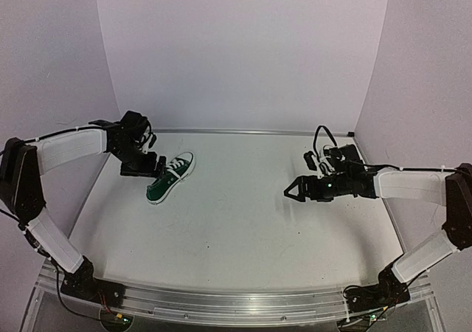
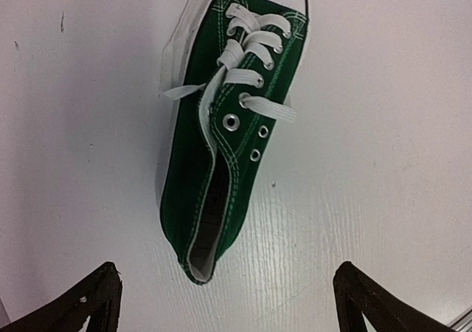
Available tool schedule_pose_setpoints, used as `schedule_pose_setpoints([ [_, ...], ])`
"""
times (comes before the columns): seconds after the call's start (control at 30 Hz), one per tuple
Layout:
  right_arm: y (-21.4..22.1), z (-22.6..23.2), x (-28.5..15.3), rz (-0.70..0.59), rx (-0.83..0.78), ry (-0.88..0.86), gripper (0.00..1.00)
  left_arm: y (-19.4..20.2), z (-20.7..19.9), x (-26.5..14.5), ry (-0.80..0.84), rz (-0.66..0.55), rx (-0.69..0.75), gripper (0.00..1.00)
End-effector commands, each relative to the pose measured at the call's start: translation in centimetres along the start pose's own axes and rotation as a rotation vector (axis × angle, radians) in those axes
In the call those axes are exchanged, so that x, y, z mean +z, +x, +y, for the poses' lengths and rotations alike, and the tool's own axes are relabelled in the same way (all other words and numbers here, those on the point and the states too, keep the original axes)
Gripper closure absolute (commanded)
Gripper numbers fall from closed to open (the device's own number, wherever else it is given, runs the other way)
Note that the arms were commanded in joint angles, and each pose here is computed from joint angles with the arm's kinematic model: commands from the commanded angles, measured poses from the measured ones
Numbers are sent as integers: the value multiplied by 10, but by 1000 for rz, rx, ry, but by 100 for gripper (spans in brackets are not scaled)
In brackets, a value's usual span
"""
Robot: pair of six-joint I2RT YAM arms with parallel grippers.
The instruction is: Tie the shoes
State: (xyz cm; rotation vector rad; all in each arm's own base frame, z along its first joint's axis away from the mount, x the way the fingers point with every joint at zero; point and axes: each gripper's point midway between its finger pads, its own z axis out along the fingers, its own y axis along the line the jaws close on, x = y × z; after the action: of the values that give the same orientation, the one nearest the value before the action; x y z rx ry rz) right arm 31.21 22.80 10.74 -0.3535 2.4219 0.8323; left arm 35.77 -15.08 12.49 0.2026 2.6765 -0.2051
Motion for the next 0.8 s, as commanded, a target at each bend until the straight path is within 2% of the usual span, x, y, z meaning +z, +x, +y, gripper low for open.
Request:
schedule_pose_setpoints([
  [0.0,-12,10,1,-23,-26,-38,2,10,17,12,-99,131,120,1],
  [0.17,-9,11,-3,-29,-22,-38,2,9,16,33,-101,179,159,2],
  [0.3,-8,10,-7,-39,-20,-31,2,15,16,55,-101,237,180,12],
  [0.4,-5,9,-6,-34,-14,-30,2,20,16,63,-101,277,182,32],
  [0.63,-10,10,-1,-36,0,-43,2,18,-6,57,0,267,171,97],
  [0.77,-12,14,-1,-41,17,-61,2,1,-35,28,42,191,214,100],
])
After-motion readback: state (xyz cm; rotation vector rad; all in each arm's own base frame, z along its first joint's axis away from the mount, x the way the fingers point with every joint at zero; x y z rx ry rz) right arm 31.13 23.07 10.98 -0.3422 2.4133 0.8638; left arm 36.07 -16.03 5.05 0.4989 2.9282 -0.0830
